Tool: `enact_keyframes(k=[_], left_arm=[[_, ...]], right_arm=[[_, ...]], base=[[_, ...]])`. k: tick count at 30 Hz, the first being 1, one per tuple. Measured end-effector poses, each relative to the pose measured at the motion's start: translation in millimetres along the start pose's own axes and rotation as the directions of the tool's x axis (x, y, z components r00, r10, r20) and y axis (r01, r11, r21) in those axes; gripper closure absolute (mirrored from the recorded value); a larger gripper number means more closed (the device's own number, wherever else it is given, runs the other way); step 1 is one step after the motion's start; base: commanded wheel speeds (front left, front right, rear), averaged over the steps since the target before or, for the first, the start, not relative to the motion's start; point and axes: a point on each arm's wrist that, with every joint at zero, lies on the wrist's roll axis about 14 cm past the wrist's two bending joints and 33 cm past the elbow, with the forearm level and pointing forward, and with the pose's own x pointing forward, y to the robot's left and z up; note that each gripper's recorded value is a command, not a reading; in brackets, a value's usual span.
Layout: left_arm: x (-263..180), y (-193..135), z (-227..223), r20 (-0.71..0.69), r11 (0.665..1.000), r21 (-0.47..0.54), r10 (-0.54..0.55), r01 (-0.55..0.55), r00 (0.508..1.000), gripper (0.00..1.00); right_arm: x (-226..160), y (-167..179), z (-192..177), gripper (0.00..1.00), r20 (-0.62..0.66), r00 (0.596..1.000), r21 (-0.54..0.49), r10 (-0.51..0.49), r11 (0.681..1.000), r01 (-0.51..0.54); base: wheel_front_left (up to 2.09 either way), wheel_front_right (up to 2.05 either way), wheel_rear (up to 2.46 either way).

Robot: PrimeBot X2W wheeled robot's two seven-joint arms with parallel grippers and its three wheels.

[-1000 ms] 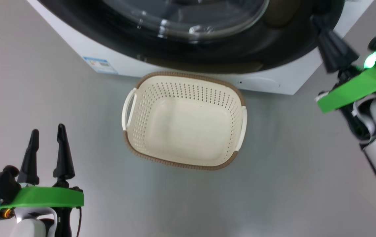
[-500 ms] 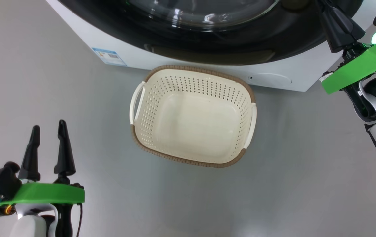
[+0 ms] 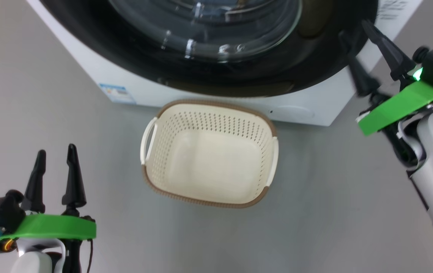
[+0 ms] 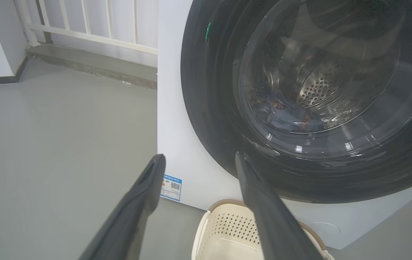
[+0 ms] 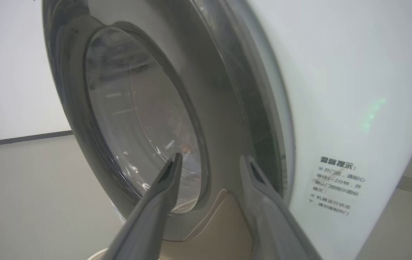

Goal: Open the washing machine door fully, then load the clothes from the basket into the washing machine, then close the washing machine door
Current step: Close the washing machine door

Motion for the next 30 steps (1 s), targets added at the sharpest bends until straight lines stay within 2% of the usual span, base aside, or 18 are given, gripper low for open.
enact_keyframes(k=[14,30], left_arm=[[-13.5,-39.0,10.4,0.017,0.991,0.007,-0.134,0.133,0.991,0.0],[-26.6,-92.1,13.0,0.021,0.957,-0.001,-0.29,0.29,0.957,0.0]], right_arm=[[-76.8,8.4,31.3,0.0,0.026,0.997,0.005,-0.073,0.997,0.073],[-179.1,-9.0,47.8,0.0,0.041,0.964,0.023,-0.262,0.965,0.262]], base=[[0.0,0.0,0.0],[0.0,0.0,0.0]])
